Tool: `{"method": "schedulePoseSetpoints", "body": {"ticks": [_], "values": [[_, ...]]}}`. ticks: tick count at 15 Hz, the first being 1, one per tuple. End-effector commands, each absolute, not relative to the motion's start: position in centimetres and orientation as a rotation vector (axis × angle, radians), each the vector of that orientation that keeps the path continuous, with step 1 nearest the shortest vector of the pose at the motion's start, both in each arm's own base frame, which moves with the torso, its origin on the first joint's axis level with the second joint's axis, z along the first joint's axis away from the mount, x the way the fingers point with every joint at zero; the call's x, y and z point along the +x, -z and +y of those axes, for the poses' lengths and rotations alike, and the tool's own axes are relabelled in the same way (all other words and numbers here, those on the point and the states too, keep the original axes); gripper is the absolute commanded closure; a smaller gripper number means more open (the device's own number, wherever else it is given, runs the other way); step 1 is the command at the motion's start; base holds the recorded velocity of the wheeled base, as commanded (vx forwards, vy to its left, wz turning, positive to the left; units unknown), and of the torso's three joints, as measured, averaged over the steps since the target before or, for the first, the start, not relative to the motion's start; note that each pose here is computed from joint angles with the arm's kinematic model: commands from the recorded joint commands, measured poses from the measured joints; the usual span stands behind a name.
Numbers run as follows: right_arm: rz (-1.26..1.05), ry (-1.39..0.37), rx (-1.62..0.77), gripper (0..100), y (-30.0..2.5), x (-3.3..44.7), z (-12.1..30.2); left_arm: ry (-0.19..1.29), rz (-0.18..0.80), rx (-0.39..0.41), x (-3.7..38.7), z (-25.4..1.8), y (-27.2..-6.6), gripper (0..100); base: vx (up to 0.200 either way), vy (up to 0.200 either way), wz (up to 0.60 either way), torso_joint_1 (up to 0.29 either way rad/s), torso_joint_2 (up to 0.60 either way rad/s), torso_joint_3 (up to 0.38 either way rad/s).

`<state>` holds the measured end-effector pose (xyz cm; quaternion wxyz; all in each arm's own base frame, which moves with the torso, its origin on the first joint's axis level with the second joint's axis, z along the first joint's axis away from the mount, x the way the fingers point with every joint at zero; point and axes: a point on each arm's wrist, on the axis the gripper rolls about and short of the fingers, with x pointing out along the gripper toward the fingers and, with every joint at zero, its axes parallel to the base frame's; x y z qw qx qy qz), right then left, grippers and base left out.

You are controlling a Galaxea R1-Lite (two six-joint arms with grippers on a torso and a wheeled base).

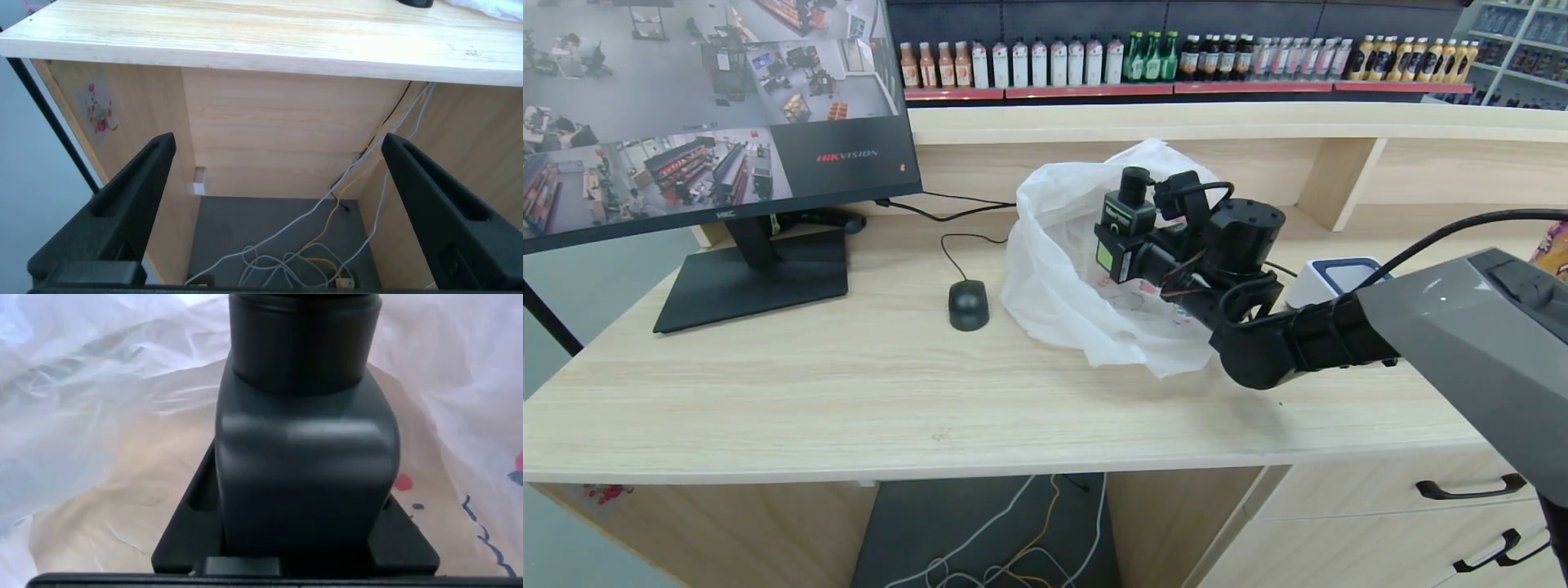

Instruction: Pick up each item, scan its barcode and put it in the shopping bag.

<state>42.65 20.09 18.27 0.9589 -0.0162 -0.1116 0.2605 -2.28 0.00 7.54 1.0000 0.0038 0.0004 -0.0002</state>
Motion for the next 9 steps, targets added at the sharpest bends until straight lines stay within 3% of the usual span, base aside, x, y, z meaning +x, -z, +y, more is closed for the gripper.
{"method": "schedulePoseSetpoints", "body": {"ticks": [1,9], "values": [[-0.214,-0.533,-0.043,100,-17.1,42.9,20.5,0.002,0.000,0.008,-2.3,0.0,-7.5,0,0.000,0.000,0.00,0.000,0.00,0.000],[-0.207,-0.549,-0.067,100,-15.5,43.2,21.3,0.002,0.000,0.008,-2.3,0.0,-7.5,0,0.000,0.000,0.00,0.000,0.00,0.000]]}}
